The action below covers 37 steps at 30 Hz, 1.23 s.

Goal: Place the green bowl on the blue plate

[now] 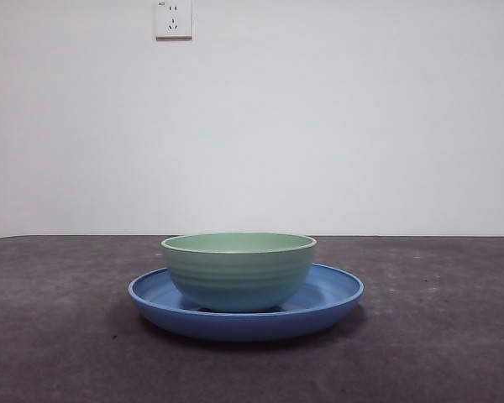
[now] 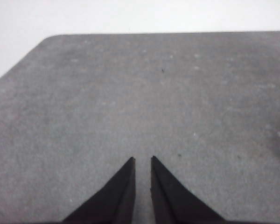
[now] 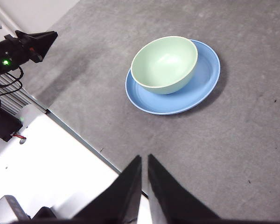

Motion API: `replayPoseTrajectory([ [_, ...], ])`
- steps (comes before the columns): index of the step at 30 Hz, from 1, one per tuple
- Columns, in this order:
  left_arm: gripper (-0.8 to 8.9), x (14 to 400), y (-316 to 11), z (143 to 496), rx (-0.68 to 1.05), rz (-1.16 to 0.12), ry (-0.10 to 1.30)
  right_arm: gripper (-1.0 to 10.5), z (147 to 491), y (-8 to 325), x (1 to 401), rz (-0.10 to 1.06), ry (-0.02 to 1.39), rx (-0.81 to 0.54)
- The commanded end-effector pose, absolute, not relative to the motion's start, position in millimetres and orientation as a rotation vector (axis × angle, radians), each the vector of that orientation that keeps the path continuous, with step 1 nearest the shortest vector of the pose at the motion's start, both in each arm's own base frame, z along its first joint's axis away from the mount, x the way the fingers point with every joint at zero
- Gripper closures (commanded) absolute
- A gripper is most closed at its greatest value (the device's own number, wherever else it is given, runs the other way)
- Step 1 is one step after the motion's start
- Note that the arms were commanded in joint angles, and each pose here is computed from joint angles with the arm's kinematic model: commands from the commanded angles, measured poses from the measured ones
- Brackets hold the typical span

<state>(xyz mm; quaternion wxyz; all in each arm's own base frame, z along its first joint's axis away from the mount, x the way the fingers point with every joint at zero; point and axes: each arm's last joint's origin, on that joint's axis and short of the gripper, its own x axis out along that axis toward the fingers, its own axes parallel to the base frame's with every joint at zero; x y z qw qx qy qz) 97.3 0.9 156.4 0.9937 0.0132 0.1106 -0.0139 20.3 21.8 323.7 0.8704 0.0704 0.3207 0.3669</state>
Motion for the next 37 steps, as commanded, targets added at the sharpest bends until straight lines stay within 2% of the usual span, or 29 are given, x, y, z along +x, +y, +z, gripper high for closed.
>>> replayPoseTrajectory([
  [1, 7.61, 97.8, 1.3, 155.1, 0.017, -0.02, 0.218, 9.3, 328.5, 21.5, 19.2, 0.779, 0.641, 0.137],
  [9, 7.61, 97.4, -0.9, 145.6, 0.001, -0.041, 0.224, 9.3, 328.4, 21.5, 19.2, 0.779, 0.642, 0.137],
  [17, 7.61, 95.5, -0.3, 149.0, 0.009, -0.02, 0.179, 9.3, 328.5, 21.5, 19.2, 0.779, 0.641, 0.137],
  [37, 7.61, 95.6, 0.3, 149.1, 0.008, 0.005, 0.18, 9.3, 328.5, 21.5, 19.2, 0.779, 0.641, 0.137],
])
